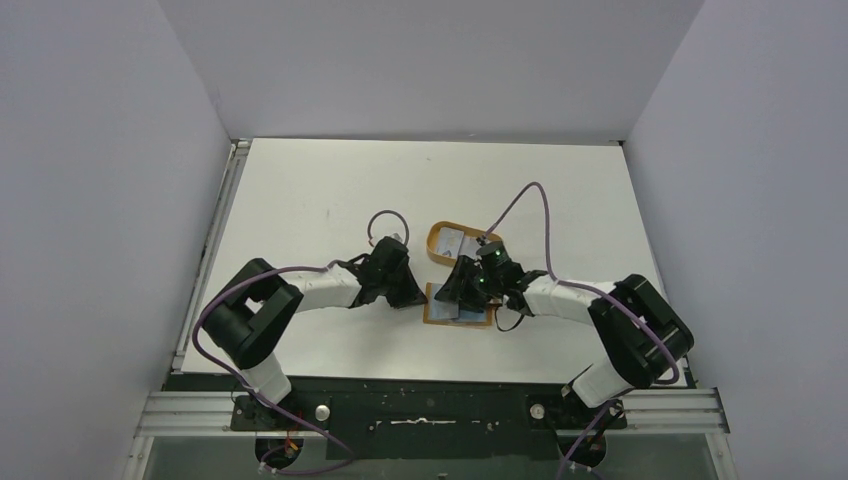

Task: Put the credit cards into the card holder
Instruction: Insert the credit card into the card holder.

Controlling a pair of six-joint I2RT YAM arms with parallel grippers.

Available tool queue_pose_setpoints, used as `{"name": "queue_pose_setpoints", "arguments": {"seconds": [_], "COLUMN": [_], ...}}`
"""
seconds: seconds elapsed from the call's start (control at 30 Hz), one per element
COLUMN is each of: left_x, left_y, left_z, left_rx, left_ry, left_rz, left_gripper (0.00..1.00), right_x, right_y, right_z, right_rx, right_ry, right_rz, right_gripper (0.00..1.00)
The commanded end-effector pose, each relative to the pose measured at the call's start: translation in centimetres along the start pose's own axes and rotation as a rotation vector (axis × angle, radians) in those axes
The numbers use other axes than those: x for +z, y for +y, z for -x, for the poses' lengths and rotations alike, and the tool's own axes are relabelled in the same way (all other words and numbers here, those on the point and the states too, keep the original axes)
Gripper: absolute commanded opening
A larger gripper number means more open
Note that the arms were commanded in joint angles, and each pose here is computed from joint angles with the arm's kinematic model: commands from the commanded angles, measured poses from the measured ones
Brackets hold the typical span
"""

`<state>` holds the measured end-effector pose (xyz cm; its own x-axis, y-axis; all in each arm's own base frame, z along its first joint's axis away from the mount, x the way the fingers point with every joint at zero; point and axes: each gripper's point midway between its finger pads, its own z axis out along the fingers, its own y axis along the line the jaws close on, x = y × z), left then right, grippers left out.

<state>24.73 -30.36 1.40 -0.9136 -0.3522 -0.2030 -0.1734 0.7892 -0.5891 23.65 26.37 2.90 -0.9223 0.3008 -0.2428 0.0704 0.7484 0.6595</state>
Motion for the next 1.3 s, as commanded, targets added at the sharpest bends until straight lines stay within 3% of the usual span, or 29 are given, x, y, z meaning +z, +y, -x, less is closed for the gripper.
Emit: {"name": "queue_pose_setpoints", "arguments": {"seconds": [0.0, 0.23, 0.63, 0.9, 1.27], "left_x": [0.3, 0.0, 0.1, 0.1, 0.0], "left_y": [1.6, 2.2, 2.1, 2.0, 2.3], "left_z": [-3.7, -3.0, -2.9, -2.7, -2.6], "left_rx": [0.022, 0.01, 0.011, 0.016, 0.011], "left_ry": [0.118, 0.09, 0.094, 0.093, 0.091], "left_rz": [0.031, 0.043, 0.041, 0.045, 0.053], "left_gripper": [0.0, 0.0, 0.0, 0.0, 0.0], "right_x": [0.3, -2.5, -3.4, -2.9, -3.3], "right_y": [-0.6, -1.5, -0.4, 0.3, -0.8], "right_z": [-0.6, 1.2, 2.1, 1.7, 1.6], "right_rx": [-0.093, -0.206, -0.259, -0.27, -0.303], "right_ry": [0.019, -0.046, -0.085, -0.072, -0.058], "right_rz": [-0.105, -0.253, -0.244, -0.201, -0.25], "right_gripper": [0.49, 0.51, 0.6, 0.52, 0.22]}}
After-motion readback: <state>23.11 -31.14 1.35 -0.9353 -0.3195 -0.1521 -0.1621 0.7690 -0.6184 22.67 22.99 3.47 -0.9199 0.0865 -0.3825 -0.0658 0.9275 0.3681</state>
